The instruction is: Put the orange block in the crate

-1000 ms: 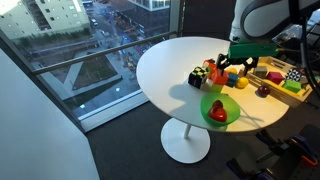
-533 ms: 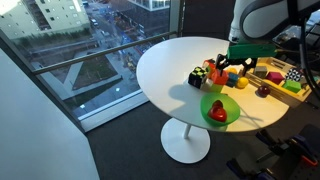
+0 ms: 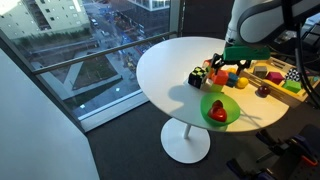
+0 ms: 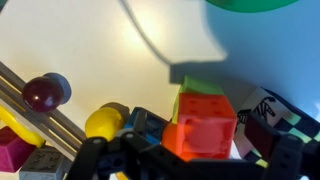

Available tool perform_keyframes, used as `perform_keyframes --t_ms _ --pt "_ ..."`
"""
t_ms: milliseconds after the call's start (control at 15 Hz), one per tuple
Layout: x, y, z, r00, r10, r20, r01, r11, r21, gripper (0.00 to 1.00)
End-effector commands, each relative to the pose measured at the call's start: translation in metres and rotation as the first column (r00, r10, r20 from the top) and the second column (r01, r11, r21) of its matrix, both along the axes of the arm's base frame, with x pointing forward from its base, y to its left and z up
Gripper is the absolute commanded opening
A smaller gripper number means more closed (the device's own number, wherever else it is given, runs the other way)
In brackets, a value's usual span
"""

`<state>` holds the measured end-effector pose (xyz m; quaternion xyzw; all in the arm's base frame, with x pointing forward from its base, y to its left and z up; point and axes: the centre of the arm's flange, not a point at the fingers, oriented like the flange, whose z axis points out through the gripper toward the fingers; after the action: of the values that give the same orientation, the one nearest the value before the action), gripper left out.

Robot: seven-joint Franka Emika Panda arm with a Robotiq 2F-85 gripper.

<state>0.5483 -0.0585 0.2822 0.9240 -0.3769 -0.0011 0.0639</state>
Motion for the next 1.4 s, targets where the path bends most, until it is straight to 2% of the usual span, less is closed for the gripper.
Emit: perform_keyframes --t_ms 0,533,600,667,800,1067,1133,1333 --pt "0.004 -0.001 -0.010 0.999 -0.012 0.037 0.011 1.000 0.003 1.00" --pt "0.011 -0.001 -0.030 0.996 -0.004 0.084 0.004 1.000 -0.002 1.00" --pt "0.011 -0.002 -0.031 0.996 -0.004 0.086 0.004 1.000 -0.004 0.94" --pt "0.012 -0.003 -0.031 0.996 -0.005 0.086 0.006 1.000 -0.005 0.73" --pt "0.012 -0.006 -0.029 0.997 -0.012 0.079 0.013 1.000 -0.009 0.68" --pt "0.013 -0.015 -0.008 0.996 -0.034 0.081 0.035 0.999 -0.020 0.36" --pt "0.014 -0.019 -0.001 0.996 -0.041 0.085 0.043 0.999 -0.025 0.31" --pt "0.011 -0.032 0.019 0.994 -0.060 0.091 0.063 0.997 -0.033 0.27"
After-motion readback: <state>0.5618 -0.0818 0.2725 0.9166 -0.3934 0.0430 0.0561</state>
